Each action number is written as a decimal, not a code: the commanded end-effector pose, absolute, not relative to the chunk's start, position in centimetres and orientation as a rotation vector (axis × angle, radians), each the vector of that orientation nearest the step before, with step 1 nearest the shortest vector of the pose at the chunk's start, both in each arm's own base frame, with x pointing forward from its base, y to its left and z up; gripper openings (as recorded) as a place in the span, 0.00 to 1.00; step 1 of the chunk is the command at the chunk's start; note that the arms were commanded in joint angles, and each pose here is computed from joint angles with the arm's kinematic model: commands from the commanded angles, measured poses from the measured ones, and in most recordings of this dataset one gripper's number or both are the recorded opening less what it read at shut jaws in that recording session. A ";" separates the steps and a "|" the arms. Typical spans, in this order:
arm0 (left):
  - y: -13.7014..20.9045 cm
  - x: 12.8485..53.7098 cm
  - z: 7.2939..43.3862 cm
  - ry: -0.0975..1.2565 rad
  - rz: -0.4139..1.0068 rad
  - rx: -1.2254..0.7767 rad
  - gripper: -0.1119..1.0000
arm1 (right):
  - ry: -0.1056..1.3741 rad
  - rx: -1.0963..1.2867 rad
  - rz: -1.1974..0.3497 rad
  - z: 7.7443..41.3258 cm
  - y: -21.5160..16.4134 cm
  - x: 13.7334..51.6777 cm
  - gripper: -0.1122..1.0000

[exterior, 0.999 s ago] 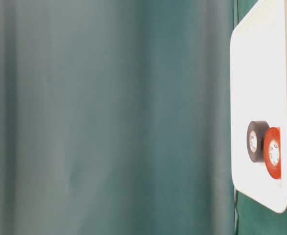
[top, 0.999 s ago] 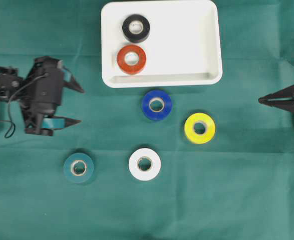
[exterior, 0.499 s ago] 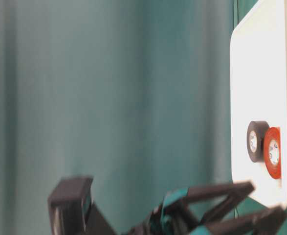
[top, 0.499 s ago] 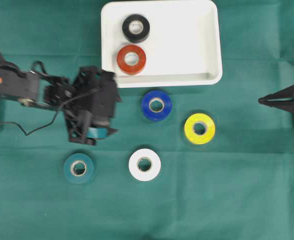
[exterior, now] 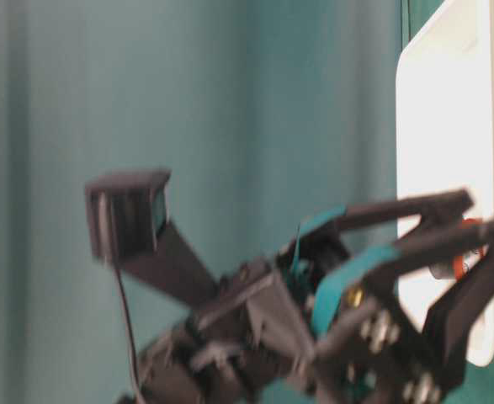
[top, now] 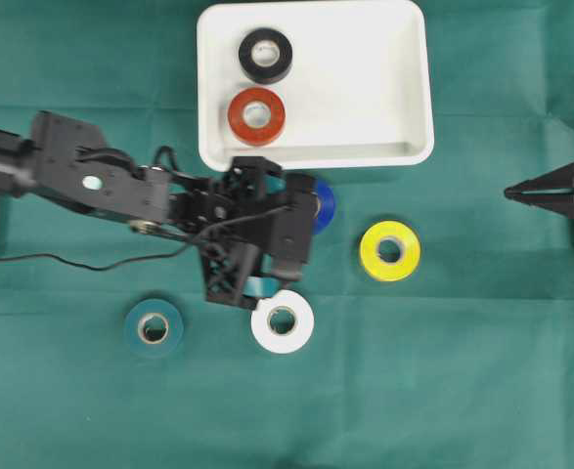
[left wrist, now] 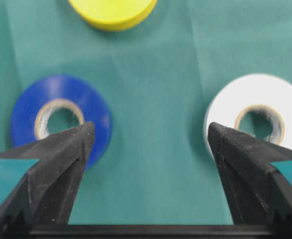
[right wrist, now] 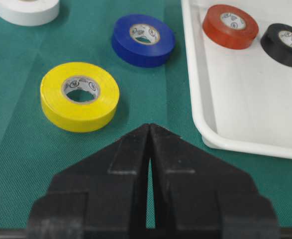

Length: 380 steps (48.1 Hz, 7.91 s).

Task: Put the tape into the white case with the left arm.
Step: 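Reach the left gripper across to the yellow tape and grasp it, then lift the yellow tape and carry it into the tray, then release the yellow tape in the tray and retract left gripper, then move the open left gripper over the blue tape and grasp it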

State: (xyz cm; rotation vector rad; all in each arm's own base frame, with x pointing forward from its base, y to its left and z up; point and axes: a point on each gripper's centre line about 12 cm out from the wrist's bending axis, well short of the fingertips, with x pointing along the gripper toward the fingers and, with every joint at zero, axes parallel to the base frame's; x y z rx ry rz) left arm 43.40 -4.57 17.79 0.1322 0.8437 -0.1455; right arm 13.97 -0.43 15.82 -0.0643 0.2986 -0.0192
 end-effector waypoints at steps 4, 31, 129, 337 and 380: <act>-5.5 46.3 19.4 0.796 -0.156 0.133 0.93 | 0.286 -0.066 -0.020 16.2 -0.4 14.2 0.02; -6.4 53.2 17.9 0.841 -0.164 0.140 0.93 | 0.270 -0.066 -0.019 16.0 -0.4 14.1 0.02; -5.3 52.5 22.8 0.911 -0.152 0.140 0.32 | 0.273 -0.064 -0.020 15.9 -0.4 14.0 0.02; 2.8 26.0 19.7 0.789 0.015 0.152 0.87 | 0.274 -0.064 -0.019 16.0 -0.4 14.0 0.02; -0.3 31.1 19.7 0.787 -0.096 0.197 0.87 | 0.276 -0.064 -0.020 15.9 -0.4 14.0 0.02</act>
